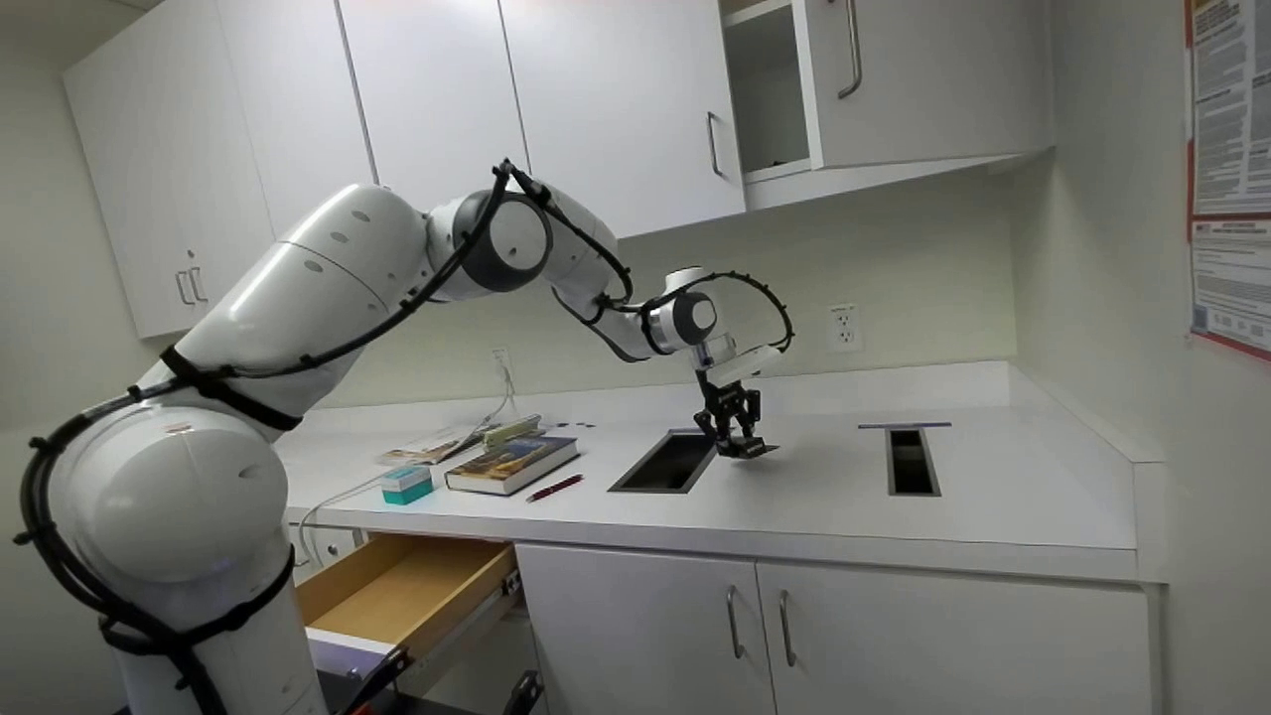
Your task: Pick up the black object and put it in the open drawer
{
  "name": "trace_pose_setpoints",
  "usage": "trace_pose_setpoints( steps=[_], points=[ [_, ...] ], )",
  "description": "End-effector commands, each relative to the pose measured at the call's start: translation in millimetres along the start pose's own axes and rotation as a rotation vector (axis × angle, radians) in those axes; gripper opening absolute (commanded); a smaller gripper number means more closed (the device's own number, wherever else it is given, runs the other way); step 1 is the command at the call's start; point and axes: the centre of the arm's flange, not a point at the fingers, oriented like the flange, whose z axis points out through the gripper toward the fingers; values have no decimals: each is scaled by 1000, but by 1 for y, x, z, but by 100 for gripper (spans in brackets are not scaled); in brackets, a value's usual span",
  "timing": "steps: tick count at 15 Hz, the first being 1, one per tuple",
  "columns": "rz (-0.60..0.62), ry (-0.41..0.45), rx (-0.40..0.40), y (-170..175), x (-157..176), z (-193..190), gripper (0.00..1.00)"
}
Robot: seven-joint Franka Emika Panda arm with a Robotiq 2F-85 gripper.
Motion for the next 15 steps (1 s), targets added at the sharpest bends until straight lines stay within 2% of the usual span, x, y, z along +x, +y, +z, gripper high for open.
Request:
trace_pose_setpoints(
  steps=[1,3,4,5,12,15],
  points=[
    [-1,-1,3,-2,-1,-2,44],
    [-2,-3,4,-3,-5,-3,44],
    [-6,-4,5,-3,-6,-3,19],
    [-55,-3,0,-14,6,-4,19],
    [-439,189,-4,-140,98,-35,19],
    [-603,253,-26,-193,120,-56,19]
  ],
)
